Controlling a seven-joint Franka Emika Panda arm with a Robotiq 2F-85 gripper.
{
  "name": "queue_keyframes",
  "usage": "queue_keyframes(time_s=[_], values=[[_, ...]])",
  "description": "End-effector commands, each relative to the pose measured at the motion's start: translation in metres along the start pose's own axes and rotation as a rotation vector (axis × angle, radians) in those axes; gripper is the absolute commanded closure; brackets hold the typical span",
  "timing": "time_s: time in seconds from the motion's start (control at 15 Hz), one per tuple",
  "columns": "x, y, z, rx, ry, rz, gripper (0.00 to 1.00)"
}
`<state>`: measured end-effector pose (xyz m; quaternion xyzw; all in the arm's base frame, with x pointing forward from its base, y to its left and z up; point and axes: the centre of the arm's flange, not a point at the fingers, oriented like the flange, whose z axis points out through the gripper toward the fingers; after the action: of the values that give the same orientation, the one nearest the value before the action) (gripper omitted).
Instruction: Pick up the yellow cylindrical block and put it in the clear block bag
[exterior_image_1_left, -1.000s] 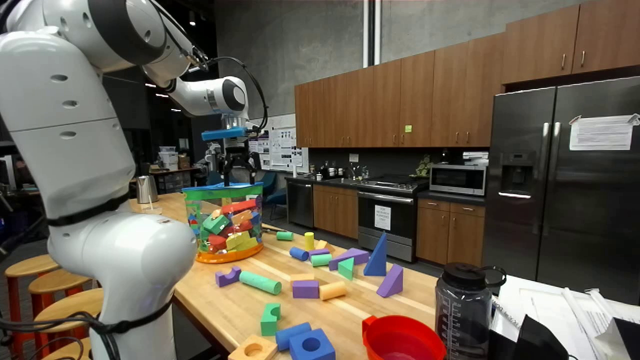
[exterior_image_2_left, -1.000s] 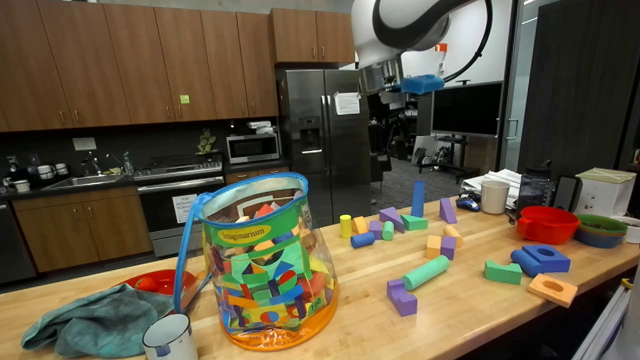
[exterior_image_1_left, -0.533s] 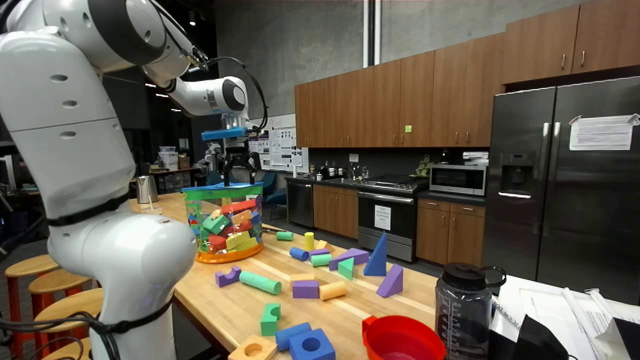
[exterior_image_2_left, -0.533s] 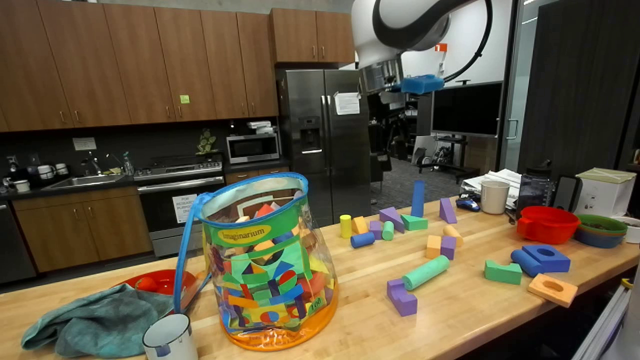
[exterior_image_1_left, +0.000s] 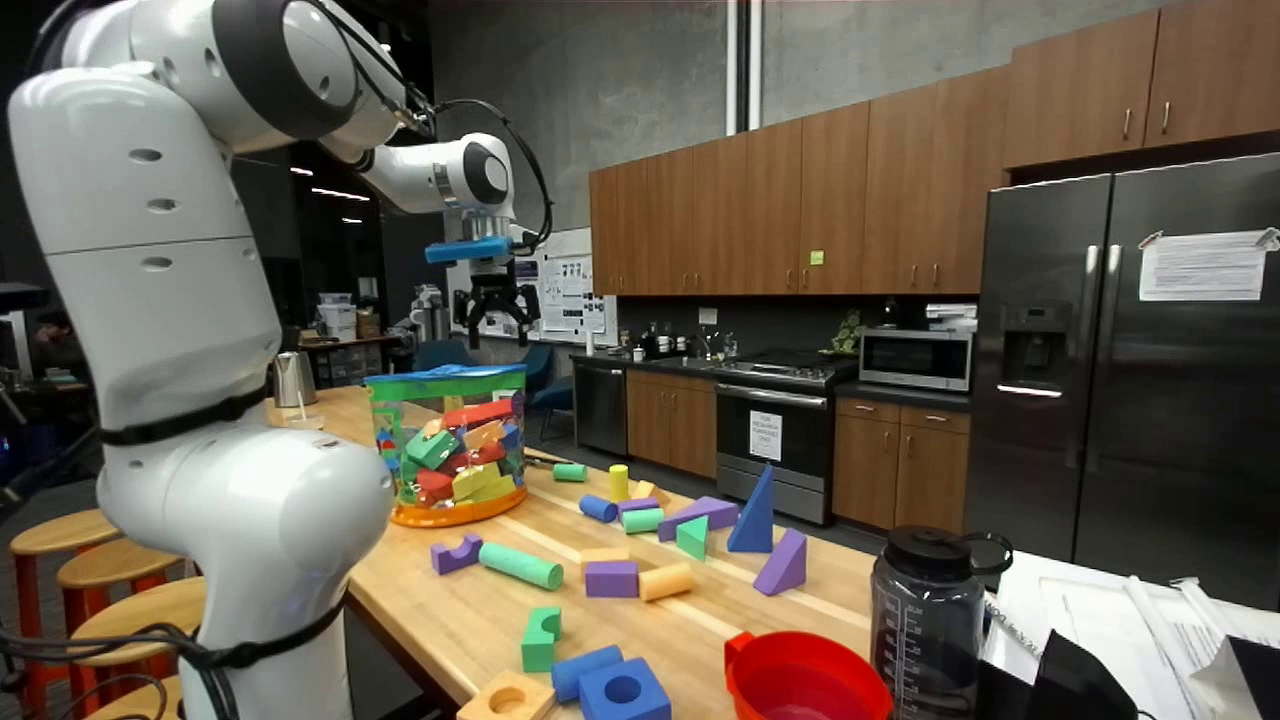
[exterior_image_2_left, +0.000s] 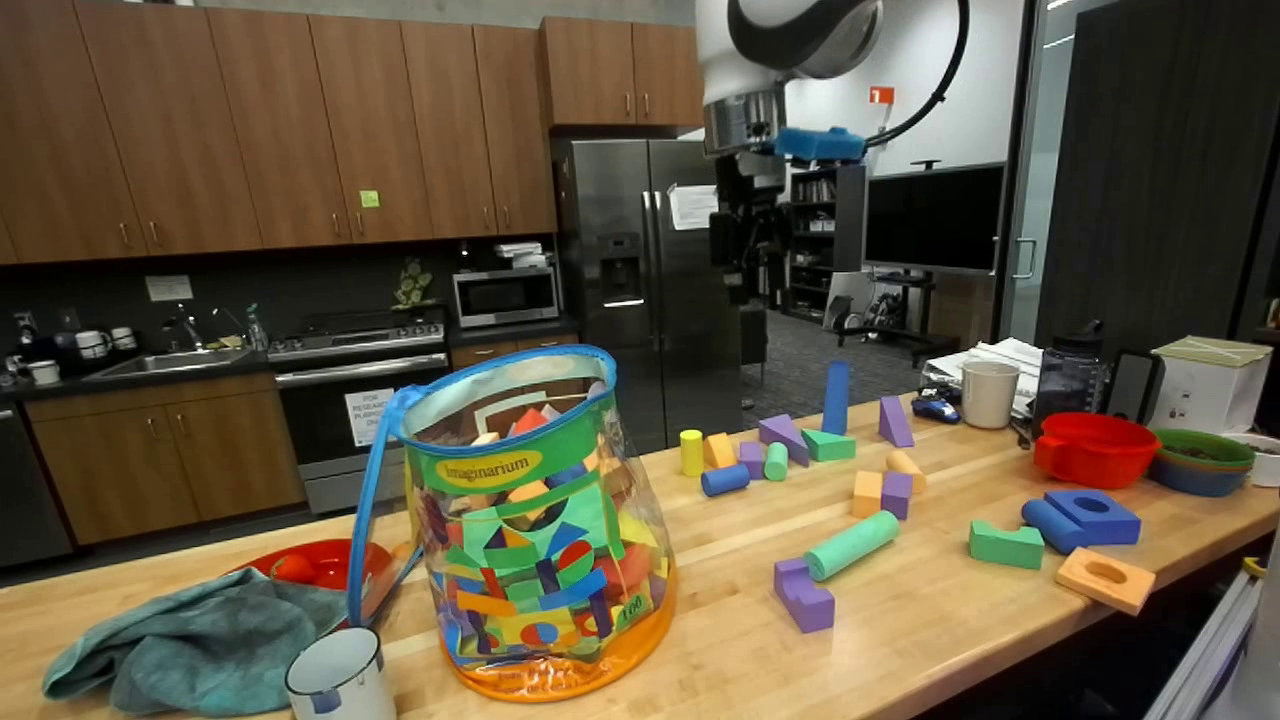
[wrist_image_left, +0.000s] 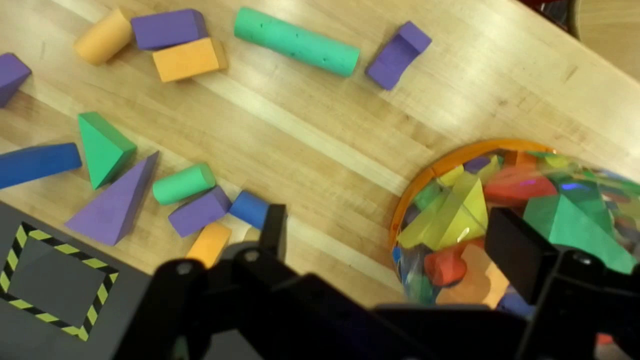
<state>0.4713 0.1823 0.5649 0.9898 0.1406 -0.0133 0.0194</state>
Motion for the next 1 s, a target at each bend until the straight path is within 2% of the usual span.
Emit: queue_keyframes(time_s=[0.0, 0.2, 0.27, 0.4, 0.93], values=[[0.07, 0.028, -0.048, 0.071, 0.098, 0.045, 0.0], [0.097, 0.061, -0.064, 0.069, 0.168, 0.09, 0.0], [0.066, 0.046, -0.048, 0.05, 0.148, 0.074, 0.0], [0.075, 0.051, -0.045, 0.054, 0.146, 0.08, 0.0], [0.074, 0.043, -0.045, 0.054, 0.145, 0.068, 0.0]])
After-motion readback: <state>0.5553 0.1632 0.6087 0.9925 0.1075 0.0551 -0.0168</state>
